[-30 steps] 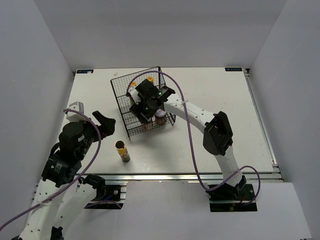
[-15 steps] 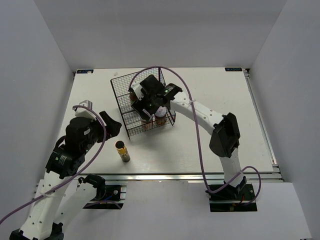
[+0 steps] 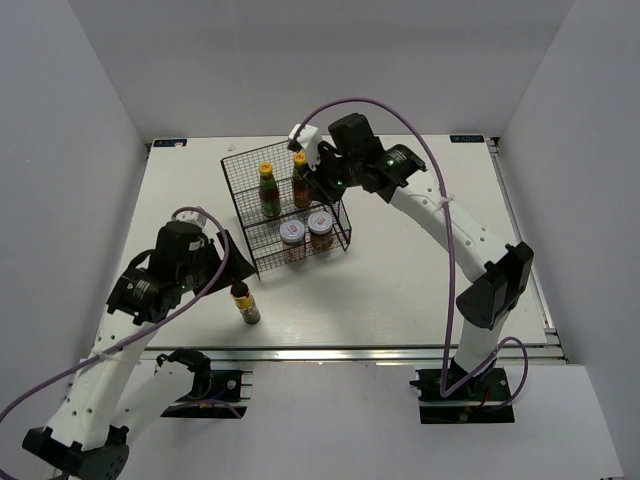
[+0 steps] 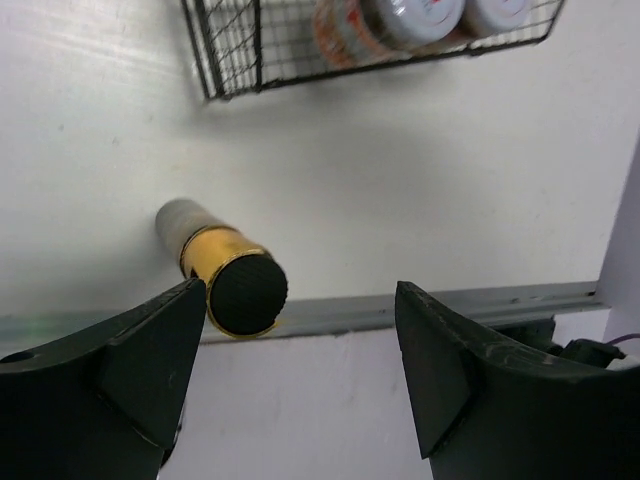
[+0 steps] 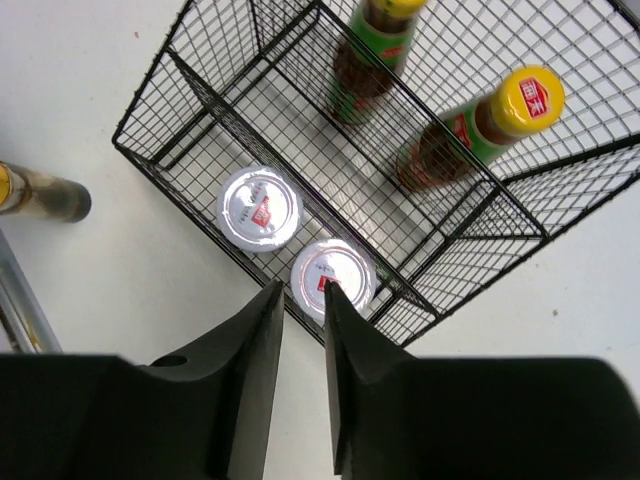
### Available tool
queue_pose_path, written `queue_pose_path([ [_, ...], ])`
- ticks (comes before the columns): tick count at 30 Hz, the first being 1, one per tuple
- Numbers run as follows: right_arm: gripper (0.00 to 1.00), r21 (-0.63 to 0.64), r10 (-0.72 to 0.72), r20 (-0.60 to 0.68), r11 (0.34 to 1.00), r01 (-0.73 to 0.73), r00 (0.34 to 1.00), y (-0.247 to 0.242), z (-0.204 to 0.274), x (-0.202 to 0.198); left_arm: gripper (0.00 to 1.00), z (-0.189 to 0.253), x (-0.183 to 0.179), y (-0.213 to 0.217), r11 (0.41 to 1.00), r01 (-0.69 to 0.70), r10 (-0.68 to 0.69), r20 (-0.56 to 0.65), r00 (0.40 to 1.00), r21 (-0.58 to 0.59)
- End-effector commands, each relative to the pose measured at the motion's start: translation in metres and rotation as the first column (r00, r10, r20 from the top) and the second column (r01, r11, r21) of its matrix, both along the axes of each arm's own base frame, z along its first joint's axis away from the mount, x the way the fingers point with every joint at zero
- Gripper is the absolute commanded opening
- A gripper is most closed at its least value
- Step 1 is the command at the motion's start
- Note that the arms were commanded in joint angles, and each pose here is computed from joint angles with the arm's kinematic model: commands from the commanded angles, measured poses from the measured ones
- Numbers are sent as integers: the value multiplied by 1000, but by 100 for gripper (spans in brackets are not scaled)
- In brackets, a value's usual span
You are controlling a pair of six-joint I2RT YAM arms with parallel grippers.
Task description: Organize the condiment bottles
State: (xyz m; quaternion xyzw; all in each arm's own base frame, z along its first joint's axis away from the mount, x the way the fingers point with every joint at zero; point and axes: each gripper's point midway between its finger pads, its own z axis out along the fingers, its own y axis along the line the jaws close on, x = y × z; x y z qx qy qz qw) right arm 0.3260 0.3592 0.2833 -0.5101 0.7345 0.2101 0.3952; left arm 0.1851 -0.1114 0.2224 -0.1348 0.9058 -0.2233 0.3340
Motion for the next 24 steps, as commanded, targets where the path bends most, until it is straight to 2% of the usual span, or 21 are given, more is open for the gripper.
queue_pose_path([
  [1,28,25,54,-55,998,-52,997,-7,0,-7,86,-1,-15,4,1000,-7,9,-90,996,13],
  [3,33,33,48,-57,998,-46,997,-11,2,-3,86,-8,-21,8,999,-23,28,-136,990,38],
  [4,43,37,46,-56,998,-44,997,-11,3,-2,86,-12,-23,10,998,-28,36,-154,987,51],
  [6,52,41,46,-57,998,-43,997,-11,5,-1,87,-21,-26,11,998,-30,42,-194,980,62],
  [8,56,47,48,-66,998,-45,997,-11,5,-2,87,-29,-25,9,998,-29,42,-214,976,62],
  [18,58,56,47,-74,997,-43,996,-10,6,-2,87,-46,-9,8,993,-17,45,-253,966,114],
  [24,58,50,32,-76,998,-29,997,-12,3,-1,82,-49,-2,14,981,-8,62,-273,960,194],
])
